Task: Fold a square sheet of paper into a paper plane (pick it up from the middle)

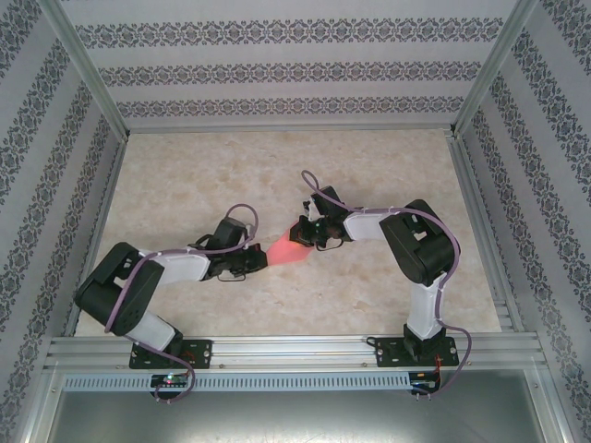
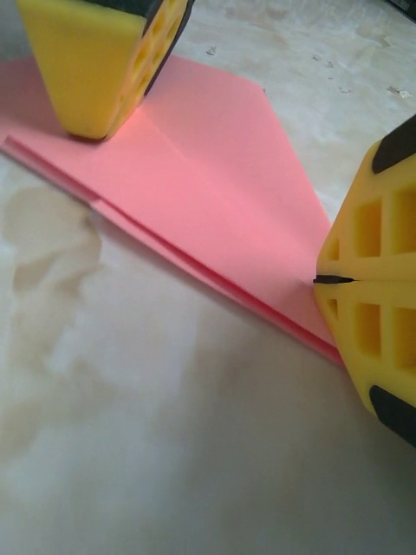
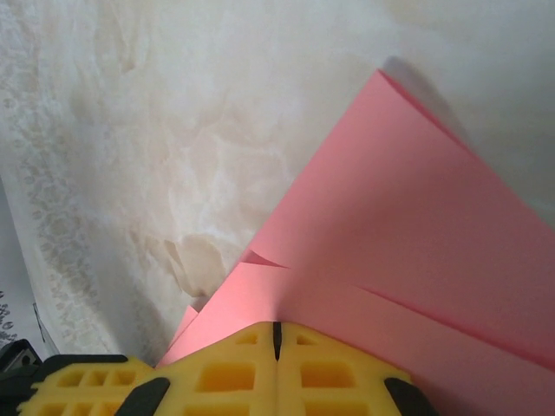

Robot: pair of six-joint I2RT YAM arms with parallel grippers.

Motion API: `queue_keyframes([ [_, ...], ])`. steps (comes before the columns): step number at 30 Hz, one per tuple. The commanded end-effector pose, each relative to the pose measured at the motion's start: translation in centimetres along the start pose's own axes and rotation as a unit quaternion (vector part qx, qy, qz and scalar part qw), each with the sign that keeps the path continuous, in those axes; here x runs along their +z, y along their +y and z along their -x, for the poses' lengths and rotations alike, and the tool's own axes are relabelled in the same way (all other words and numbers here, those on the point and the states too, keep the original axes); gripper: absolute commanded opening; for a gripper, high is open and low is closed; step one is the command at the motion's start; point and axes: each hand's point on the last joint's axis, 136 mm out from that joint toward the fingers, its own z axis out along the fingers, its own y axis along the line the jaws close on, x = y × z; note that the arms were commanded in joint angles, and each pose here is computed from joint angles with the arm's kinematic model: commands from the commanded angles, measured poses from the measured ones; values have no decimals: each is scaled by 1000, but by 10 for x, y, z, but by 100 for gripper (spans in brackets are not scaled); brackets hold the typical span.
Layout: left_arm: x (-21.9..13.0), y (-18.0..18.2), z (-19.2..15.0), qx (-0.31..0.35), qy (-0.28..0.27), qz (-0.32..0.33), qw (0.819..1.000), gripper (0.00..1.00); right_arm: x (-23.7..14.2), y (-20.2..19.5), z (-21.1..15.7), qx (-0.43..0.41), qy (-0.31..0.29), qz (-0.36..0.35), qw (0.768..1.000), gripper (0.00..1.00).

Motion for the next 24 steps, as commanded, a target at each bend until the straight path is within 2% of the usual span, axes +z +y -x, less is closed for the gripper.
queue_keyframes([
  [1, -11, 55, -44, -65, 64, 83, 992, 0, 2, -80, -14, 59, 14, -125, 990, 4],
  [6, -29, -19, 1, -28, 2, -39, 999, 0, 1, -82, -16, 61, 14, -129, 990, 4],
  [9, -38, -46, 20, -21, -37, -73, 996, 0, 1, -82, -16, 60, 11, -128, 990, 4],
  [12, -33, -56, 33, -20, -62, -65, 996, 0, 2, -81, -15, 62, 9, -123, 990, 4],
  [18, 1, -61, 47, -60, -73, -78, 992, 0, 1, -62, -10, 48, 0, -80, 996, 4],
  [24, 28, -56, 44, -91, -77, -67, 991, 0, -1, -55, -10, 44, -3, -65, 997, 5],
])
